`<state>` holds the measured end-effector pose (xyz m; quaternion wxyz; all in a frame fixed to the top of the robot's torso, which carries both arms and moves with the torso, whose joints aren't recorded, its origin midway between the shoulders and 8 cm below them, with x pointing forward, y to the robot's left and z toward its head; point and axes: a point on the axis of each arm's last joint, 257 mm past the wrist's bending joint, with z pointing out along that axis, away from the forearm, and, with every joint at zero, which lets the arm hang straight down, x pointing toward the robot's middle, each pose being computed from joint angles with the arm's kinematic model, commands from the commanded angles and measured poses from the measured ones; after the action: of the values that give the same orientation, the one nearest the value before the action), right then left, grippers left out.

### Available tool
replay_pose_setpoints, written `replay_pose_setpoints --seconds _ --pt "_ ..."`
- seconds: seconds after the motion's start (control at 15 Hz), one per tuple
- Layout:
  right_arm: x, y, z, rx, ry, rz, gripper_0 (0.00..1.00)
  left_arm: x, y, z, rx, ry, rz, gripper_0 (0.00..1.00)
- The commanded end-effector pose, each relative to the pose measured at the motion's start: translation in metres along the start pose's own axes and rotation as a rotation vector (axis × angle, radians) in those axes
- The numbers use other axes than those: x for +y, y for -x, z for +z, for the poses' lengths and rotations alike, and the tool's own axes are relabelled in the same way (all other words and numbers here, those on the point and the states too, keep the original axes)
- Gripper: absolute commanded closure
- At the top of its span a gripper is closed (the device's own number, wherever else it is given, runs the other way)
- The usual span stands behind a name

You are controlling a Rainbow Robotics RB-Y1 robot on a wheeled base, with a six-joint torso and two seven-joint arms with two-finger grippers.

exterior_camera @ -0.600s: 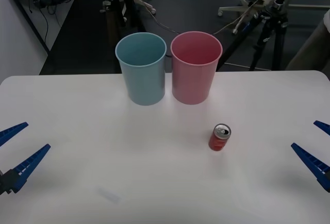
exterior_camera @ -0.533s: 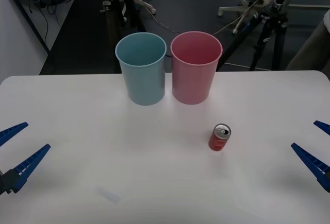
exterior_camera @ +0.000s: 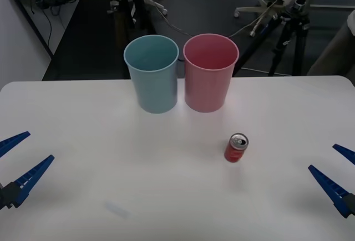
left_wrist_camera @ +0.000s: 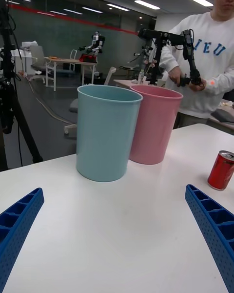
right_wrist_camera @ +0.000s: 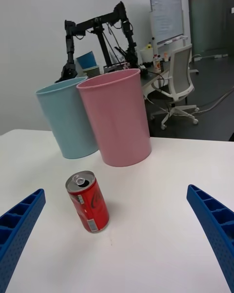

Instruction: Grasp the object on the table and drop it into the matching bin: aluminum can to the light blue bin, PET bottle to the pink bin.

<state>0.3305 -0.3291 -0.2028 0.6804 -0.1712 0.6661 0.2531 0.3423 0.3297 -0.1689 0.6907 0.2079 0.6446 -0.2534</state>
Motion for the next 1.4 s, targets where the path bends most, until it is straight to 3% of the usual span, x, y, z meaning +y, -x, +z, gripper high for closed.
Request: replay_pose_setpoints --seconds 0.07,0.13,0.27,0.47,0.73,1.0,1.4 --pt "0.007 -0.012 -0.007 0.022 -0.003 -0.005 0.00 0.000 0.000 0.000 0.000 0.000 0.000 0.00" --pt "0.011 -0.017 -0.010 0.031 0.001 -0.008 0.00 0.000 0.000 0.000 0.000 0.000 0.000 0.00" --pt "0.017 -0.028 -0.016 0.046 -0.004 -0.083 0.00 0.000 0.000 0.000 0.000 0.000 0.000 0.00" --pt "0.032 -0.046 -0.016 0.068 0.010 -0.135 0.00 0.000 0.000 0.000 0.000 0.000 0.000 0.00" --pt "0.047 -0.070 -0.001 0.092 0.013 -0.176 0.00 0.000 0.000 0.000 0.000 0.000 0.000 0.00" --pt "0.059 -0.088 0.025 0.104 0.005 -0.153 0.00 0.000 0.000 0.000 0.000 0.000 0.000 0.00" --pt "0.060 -0.106 0.076 0.091 -0.043 -0.128 0.00 0.000 0.000 0.000 0.000 0.000 0.000 0.00"
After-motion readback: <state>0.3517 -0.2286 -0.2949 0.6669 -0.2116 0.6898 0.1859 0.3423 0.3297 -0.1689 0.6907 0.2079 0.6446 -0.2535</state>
